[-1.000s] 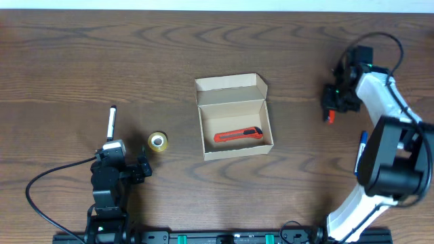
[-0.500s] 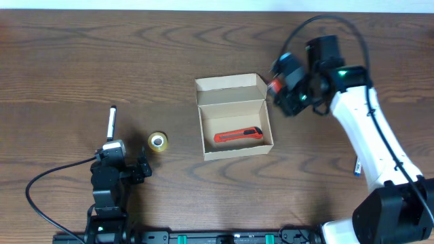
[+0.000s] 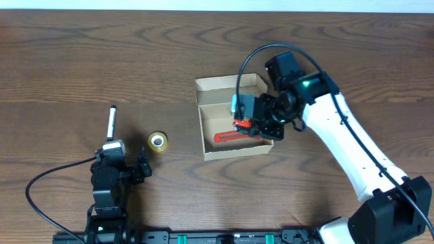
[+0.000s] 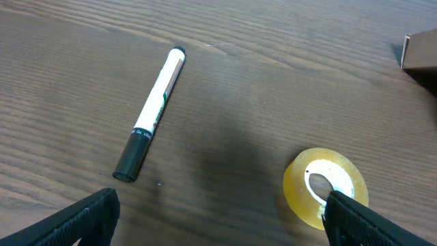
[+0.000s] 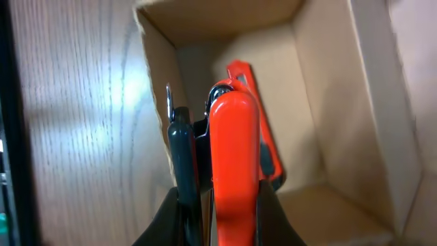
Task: Pack container
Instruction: 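Carry the stapler into the cardboard box and lower it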
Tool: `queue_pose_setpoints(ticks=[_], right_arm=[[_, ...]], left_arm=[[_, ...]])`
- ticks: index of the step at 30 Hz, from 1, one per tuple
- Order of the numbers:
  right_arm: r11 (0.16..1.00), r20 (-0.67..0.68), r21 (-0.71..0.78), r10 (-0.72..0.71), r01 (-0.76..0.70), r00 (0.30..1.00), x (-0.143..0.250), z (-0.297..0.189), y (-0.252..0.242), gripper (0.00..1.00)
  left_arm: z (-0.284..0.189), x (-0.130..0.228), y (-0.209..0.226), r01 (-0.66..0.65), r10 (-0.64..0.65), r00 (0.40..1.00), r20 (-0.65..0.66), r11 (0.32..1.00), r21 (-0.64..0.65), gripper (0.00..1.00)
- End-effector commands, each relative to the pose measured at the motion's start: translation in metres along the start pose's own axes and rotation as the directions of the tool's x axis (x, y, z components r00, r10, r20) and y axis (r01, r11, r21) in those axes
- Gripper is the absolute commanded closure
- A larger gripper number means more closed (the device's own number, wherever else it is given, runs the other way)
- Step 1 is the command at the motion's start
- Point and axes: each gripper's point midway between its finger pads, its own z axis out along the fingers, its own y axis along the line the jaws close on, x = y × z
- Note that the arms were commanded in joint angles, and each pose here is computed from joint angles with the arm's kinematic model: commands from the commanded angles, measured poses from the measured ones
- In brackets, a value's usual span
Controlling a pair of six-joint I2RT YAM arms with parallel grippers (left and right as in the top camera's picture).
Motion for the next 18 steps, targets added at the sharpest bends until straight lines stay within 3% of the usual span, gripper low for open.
queue_pose_setpoints(ticks=[1, 12, 18], right_arm=[[0.987, 0.024, 0.076, -0.141, 0.139, 0.990, -0.026, -0.014, -0.004, 0.99], [0.943, 0.010, 0.061, -0.330, 0.328, 0.944, -0.041, 0.001, -0.001, 0.99], [0.948, -0.020, -0.002, -0.317, 0.317, 0.948, -0.032, 0.026, -0.006, 0.99]], left_arm=[[0.000, 0.016, 0.003, 0.012, -0.013, 0.998, -0.059, 1.000, -0.008, 0.05], [0.000, 0.015, 0.003, 0.011, -0.012, 0.998, -0.059, 1.000, -0.008, 0.05], [0.000, 0.015, 0.003, 0.011, -0.012, 0.998, -0.058, 1.000, -0.008, 0.05]])
